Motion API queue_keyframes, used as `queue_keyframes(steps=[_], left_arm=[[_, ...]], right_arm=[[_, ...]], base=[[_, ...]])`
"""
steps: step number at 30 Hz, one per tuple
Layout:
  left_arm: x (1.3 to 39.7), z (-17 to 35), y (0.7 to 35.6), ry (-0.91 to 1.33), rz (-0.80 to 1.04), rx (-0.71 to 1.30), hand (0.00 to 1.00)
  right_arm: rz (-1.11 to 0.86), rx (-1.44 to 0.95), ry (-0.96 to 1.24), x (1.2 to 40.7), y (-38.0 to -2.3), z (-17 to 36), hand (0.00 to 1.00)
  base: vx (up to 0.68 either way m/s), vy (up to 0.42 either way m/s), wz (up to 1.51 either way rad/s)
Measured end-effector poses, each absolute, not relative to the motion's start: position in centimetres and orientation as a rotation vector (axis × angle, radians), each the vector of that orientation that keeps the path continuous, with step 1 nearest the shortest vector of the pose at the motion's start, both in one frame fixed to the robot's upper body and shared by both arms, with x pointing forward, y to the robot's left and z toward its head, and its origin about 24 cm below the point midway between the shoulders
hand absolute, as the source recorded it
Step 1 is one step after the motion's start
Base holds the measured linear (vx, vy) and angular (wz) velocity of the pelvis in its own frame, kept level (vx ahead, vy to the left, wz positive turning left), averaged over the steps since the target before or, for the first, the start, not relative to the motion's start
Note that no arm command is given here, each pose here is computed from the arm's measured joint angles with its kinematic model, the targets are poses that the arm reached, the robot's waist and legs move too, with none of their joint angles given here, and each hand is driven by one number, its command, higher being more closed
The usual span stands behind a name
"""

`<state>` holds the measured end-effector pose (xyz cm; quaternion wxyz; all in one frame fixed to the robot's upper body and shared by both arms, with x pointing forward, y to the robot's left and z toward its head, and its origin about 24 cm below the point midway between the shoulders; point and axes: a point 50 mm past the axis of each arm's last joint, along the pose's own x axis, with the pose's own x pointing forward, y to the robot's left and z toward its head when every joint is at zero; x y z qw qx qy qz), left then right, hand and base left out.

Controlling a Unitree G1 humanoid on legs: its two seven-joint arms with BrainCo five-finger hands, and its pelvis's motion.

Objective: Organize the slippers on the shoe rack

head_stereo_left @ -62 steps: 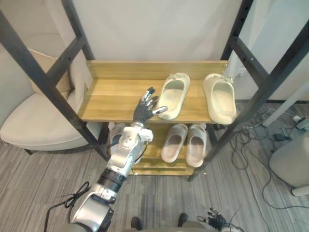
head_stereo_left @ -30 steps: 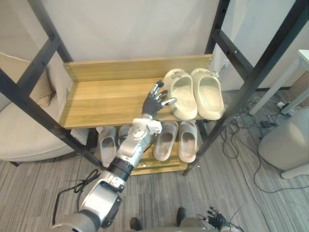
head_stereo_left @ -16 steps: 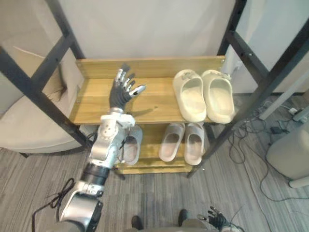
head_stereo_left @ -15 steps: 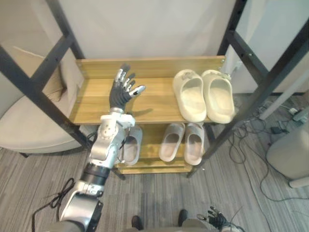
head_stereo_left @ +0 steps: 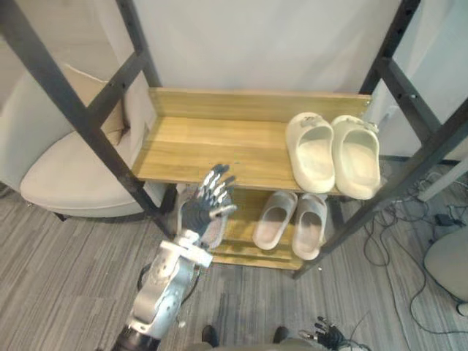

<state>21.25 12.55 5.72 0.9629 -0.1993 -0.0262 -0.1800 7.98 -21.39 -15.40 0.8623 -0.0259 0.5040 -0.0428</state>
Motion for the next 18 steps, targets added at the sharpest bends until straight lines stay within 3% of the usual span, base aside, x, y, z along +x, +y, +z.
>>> queue_keyframes(steps=[7, 18], left_arm=[[17.1, -2.7, 15.3, 0.315, -0.222, -0.355, 0.0], [12.0, -12.0, 19.1, 0.776, -0.002, 0.024, 0.0]], right_arm=[[-0.069, -0.085, 1.075, 7.8, -21.4, -15.6, 0.0], [-0.065, -0.08, 1.028, 9.4, -20.8, -15.3, 0.0]], base=[[0.0, -0.005, 0.13], [0.0, 0.0, 0.02]])
